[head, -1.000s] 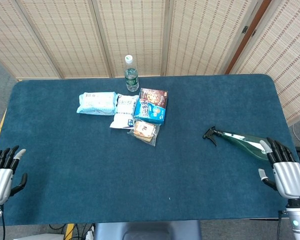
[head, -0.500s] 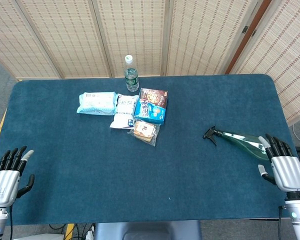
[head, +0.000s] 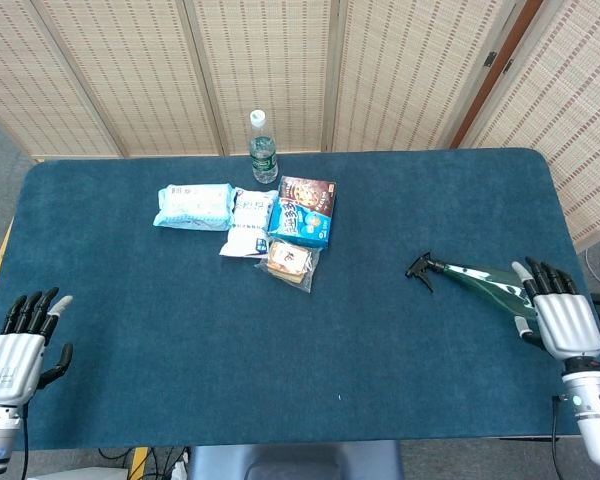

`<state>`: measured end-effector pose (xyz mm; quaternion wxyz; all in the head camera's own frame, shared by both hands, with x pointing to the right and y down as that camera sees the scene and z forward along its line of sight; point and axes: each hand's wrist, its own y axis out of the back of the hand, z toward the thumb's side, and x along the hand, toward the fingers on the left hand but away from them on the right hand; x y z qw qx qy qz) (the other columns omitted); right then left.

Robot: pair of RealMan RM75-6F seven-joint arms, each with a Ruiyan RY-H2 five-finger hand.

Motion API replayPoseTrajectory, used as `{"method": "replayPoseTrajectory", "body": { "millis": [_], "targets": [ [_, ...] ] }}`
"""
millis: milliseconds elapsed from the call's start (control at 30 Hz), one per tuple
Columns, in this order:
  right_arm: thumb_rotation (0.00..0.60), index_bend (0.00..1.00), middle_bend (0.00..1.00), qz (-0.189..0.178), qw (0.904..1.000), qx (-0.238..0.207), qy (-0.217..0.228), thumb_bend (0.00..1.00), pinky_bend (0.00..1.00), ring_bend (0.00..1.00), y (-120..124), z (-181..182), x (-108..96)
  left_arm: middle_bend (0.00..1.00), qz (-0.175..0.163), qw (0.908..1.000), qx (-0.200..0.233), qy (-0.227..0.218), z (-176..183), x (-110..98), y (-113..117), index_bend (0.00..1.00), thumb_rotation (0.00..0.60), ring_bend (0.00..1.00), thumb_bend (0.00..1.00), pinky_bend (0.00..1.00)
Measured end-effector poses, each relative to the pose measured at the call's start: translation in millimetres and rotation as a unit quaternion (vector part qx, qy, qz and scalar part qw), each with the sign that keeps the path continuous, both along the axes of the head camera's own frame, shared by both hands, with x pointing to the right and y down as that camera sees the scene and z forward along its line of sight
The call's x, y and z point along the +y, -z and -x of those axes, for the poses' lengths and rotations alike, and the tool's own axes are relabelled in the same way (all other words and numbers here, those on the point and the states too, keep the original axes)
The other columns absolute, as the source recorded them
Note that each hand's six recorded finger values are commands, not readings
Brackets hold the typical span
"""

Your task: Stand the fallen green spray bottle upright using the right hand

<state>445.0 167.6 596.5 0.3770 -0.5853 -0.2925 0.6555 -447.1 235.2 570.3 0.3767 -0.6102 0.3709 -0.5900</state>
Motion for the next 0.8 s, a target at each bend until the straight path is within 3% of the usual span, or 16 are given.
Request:
{"method": "replayPoseTrajectory", "body": {
  "millis": [433, 800],
  "targets": [
    [0.600, 0.05, 0.06, 0.006, 0.9999, 0.012, -0.007, 0.33, 0.12, 0.00, -27, -8, -32, 0.07, 0.016, 0.9999, 0.005, 0.000, 12, -3, -16, 0.12, 0.600, 0.00, 0.45, 0.00],
    [0.600, 0.05, 0.06, 0.027, 0.9994, 0.010, -0.021, 0.33, 0.12, 0.00, -58, -10, -41, 0.07, 0.032, 0.9995, 0.005, 0.001, 23, -6, -25, 0.12, 0.600, 0.00, 0.45, 0.00]
  ]
}}
